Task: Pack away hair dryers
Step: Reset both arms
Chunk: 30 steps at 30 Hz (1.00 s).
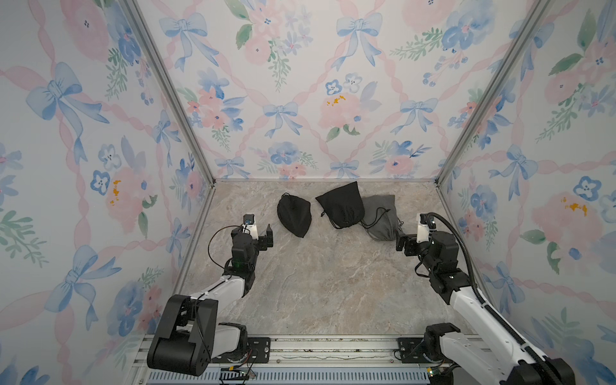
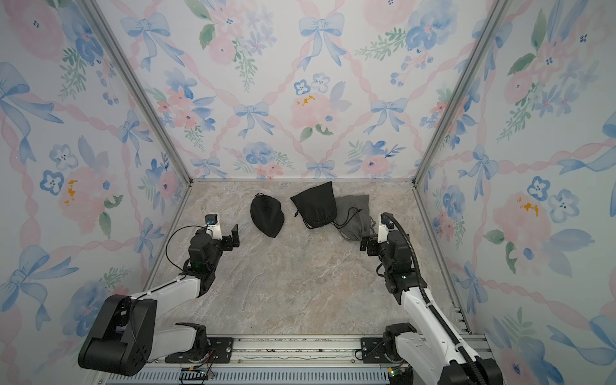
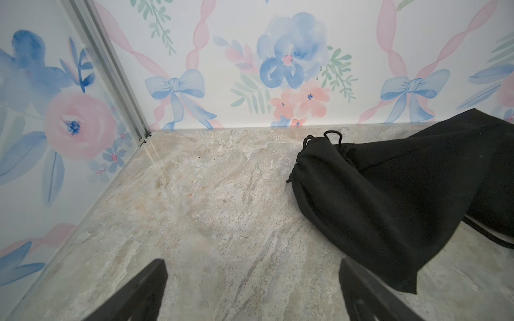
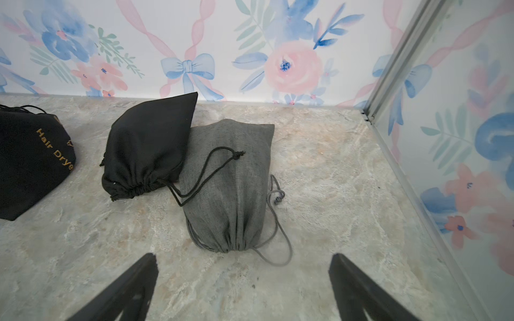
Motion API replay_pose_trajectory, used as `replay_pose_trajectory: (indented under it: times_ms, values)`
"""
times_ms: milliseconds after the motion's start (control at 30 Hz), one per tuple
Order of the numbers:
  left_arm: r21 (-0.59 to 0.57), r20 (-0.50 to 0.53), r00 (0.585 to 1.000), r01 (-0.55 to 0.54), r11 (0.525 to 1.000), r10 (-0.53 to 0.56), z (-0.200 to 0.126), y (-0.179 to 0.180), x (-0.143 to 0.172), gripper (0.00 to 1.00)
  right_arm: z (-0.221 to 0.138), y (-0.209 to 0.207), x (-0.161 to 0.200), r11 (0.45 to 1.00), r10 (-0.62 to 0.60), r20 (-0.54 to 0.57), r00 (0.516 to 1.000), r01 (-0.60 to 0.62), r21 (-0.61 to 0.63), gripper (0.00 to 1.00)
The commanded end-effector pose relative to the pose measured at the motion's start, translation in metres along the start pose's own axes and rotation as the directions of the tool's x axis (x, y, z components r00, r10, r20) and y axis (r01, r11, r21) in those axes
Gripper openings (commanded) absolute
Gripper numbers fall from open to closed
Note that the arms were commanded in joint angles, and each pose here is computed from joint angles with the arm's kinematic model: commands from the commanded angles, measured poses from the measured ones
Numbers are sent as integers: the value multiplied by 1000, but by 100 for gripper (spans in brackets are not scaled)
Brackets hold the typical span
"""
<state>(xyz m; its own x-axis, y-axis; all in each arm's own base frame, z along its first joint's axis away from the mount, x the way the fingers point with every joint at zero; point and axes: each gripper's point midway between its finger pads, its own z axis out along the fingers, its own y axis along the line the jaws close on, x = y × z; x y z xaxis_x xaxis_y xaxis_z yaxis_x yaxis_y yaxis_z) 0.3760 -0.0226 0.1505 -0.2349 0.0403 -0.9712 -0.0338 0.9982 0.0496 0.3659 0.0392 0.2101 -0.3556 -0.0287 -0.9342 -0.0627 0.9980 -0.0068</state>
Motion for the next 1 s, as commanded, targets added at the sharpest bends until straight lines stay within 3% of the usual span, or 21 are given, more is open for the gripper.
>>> replay_pose_trajectory:
  times_ms: [0, 333, 467, 800, 867, 967]
  values:
    - [-27, 89, 996, 25, 999, -23, -3, 5, -11, 98, -2, -16, 2, 998, 6, 60, 998, -10, 63, 98]
    - [-61, 113, 993, -11, 998, 18, -12, 11, 11, 98, 18, -30, 48, 992, -14, 83, 996, 3, 125, 97]
    - [-49, 152, 987, 58, 997, -50, -11, 19, 10, 98, 30, -33, 66, 990, -29, 83, 996, 17, 143, 97]
    - [-65, 141, 988, 67, 996, -58, -3, 22, 26, 98, 57, -20, 91, 995, -63, 133, 989, 52, 83, 97]
    - [-67, 143, 988, 67, 996, -57, -2, 22, 25, 98, 65, -23, 94, 996, -52, 34, 998, 49, 76, 97]
    - [-67, 140, 989, 66, 996, -56, -2, 22, 26, 98, 71, -34, 94, 999, 34, 39, 999, -35, 42, 97]
